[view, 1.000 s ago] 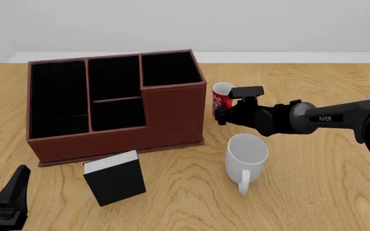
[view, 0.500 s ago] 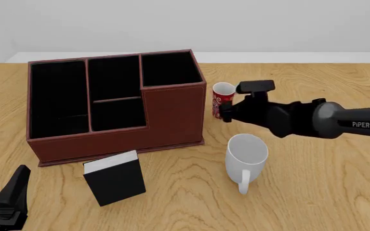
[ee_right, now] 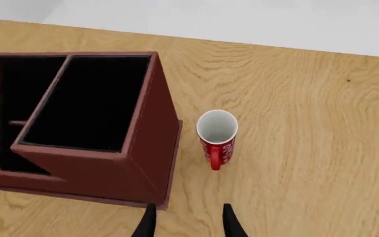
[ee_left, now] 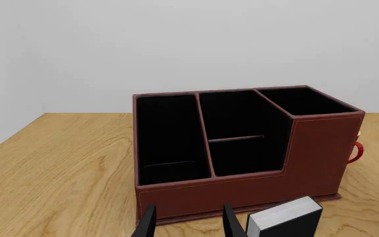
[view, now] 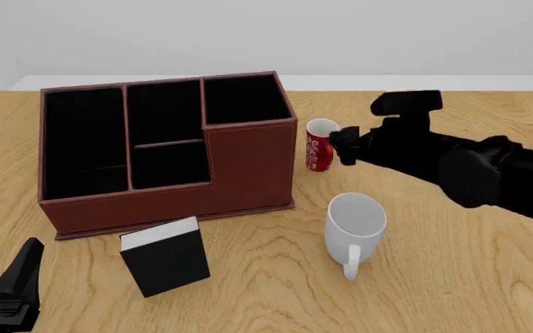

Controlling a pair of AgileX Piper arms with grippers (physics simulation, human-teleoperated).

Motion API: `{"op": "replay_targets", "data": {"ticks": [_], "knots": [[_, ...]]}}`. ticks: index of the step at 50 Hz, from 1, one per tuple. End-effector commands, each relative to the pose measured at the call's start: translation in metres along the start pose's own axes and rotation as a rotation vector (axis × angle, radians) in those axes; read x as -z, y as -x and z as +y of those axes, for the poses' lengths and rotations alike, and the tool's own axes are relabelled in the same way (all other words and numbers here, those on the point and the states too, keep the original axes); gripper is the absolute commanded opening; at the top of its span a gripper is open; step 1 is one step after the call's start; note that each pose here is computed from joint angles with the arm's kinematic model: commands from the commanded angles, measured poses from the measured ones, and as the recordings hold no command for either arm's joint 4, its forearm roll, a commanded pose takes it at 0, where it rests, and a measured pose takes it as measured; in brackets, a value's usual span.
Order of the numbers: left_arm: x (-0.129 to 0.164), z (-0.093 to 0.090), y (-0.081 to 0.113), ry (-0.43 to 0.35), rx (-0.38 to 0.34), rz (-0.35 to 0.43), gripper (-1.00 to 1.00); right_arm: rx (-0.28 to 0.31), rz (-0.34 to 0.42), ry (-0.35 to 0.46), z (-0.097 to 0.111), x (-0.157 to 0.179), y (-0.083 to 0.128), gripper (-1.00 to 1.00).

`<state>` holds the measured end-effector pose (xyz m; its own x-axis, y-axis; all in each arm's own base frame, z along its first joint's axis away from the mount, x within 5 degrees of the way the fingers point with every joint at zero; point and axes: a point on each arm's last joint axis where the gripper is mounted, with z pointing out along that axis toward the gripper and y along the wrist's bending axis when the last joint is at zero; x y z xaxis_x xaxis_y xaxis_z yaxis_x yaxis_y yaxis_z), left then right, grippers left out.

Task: Pick up the red mug and place it to the right of the caddy.

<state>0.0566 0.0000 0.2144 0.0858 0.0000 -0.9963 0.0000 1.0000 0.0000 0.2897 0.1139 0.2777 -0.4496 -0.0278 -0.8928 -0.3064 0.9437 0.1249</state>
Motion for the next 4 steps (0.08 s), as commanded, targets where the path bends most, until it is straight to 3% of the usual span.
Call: {"op": "replay_targets", "data": {"ticks": [1, 4], "knots": [[0.0, 0.0, 0.0, 0.0, 0.0, 0.0, 1.0, 0.035, -0.066, 0.017, 0.004, 0.06, 0.01, 1.0], [0.0, 0.0, 0.0, 0.0, 0.0, 0.0, 1.0, 0.055, -0.085, 0.01, 0.002, 0.073, 0.012, 1.0]]}}
